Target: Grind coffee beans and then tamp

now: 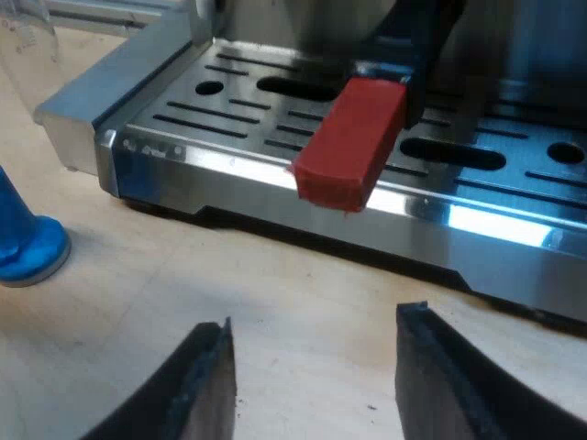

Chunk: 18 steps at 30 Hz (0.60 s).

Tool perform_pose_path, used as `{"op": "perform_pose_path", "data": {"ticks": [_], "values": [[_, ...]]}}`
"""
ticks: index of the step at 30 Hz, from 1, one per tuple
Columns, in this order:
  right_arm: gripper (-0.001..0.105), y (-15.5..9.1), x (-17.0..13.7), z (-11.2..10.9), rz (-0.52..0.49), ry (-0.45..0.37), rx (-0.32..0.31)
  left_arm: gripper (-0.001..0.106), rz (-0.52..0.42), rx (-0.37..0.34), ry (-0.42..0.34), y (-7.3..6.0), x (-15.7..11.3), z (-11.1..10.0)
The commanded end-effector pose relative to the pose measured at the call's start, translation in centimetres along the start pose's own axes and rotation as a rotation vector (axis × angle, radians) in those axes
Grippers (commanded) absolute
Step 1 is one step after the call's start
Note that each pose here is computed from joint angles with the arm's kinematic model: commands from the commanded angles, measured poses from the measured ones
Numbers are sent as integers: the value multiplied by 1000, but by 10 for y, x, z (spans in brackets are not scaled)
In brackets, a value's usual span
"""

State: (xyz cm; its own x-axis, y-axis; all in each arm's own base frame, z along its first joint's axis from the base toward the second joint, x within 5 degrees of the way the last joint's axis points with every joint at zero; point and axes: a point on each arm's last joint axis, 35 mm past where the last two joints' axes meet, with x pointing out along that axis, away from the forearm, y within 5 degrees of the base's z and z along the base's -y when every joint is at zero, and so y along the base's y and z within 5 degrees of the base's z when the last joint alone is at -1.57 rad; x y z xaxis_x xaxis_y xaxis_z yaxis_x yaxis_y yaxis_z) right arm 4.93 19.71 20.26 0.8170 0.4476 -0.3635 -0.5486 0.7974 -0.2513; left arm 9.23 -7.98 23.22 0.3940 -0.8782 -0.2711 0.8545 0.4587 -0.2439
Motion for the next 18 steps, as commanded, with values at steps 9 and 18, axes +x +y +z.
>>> {"op": "perform_pose_path", "data": {"ticks": [9, 18], "values": [[42, 16, 19, -9, -148, -40, 13, 77, -16, -10, 0, 1, 3, -7], [18, 25, 28, -10, -168, -77, 61, 77, -16, -7, -5, 1, 3, -7]]}}
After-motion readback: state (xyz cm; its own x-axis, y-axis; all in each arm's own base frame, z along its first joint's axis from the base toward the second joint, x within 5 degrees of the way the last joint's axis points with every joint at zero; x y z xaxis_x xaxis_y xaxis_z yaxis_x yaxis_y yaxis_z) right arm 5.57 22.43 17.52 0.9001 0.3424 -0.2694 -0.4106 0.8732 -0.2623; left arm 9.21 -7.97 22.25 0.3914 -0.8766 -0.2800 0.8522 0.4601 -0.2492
